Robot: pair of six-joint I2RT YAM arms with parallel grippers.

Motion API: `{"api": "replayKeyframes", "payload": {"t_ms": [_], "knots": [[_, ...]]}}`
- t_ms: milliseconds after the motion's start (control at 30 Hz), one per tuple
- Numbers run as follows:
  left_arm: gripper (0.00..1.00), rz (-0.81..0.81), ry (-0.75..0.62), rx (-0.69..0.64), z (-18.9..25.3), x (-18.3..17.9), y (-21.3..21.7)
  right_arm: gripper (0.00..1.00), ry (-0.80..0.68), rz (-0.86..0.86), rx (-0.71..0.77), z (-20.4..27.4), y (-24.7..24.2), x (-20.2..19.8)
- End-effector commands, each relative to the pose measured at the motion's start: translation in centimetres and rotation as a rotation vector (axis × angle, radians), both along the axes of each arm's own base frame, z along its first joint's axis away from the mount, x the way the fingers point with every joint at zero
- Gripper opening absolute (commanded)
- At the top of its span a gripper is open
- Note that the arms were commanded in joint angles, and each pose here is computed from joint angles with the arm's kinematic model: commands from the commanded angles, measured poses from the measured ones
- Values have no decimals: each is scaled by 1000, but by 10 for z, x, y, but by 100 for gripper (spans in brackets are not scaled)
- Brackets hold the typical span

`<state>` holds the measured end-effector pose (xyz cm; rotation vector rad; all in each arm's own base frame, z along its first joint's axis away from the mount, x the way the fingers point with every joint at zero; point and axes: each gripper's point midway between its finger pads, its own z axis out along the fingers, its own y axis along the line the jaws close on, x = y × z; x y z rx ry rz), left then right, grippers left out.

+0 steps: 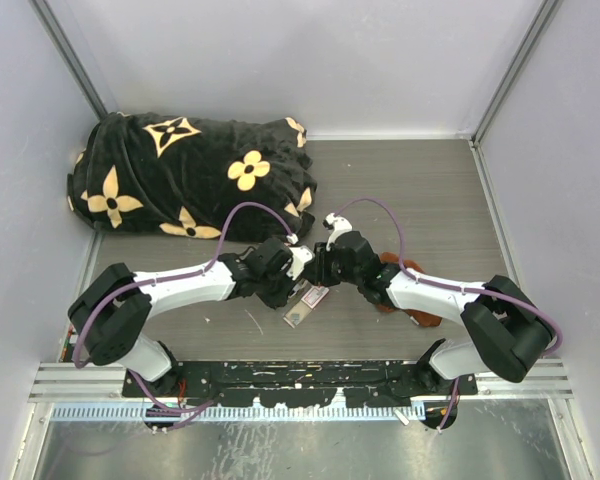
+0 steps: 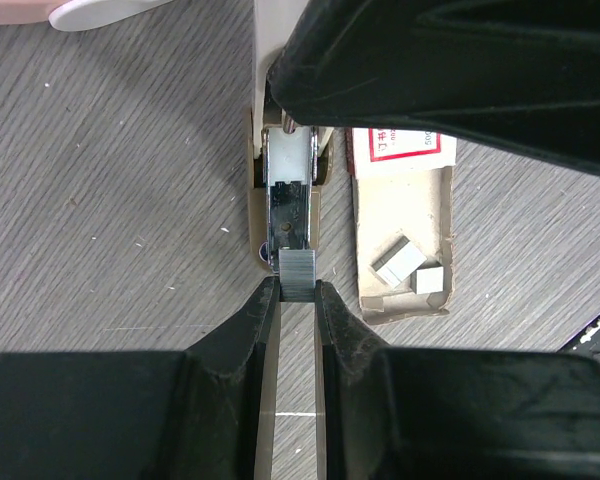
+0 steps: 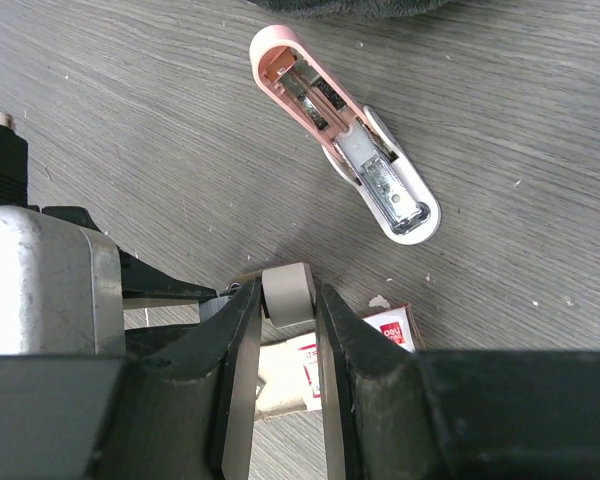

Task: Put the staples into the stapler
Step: Adjust the stapler at the center of the board.

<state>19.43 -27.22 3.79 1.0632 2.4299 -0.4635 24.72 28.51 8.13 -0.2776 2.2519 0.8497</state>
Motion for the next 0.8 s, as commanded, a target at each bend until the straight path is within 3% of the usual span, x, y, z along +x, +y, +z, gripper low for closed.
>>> {"api": "replayKeyframes", "payload": {"t_ms": [0,767], "knots": [[14,20,-30,-13,10,12,-9,16,-52,3,63,20,10,5],[14,14,40,11,11,11,-20,16,-42,15,64,17,13,1]]}}
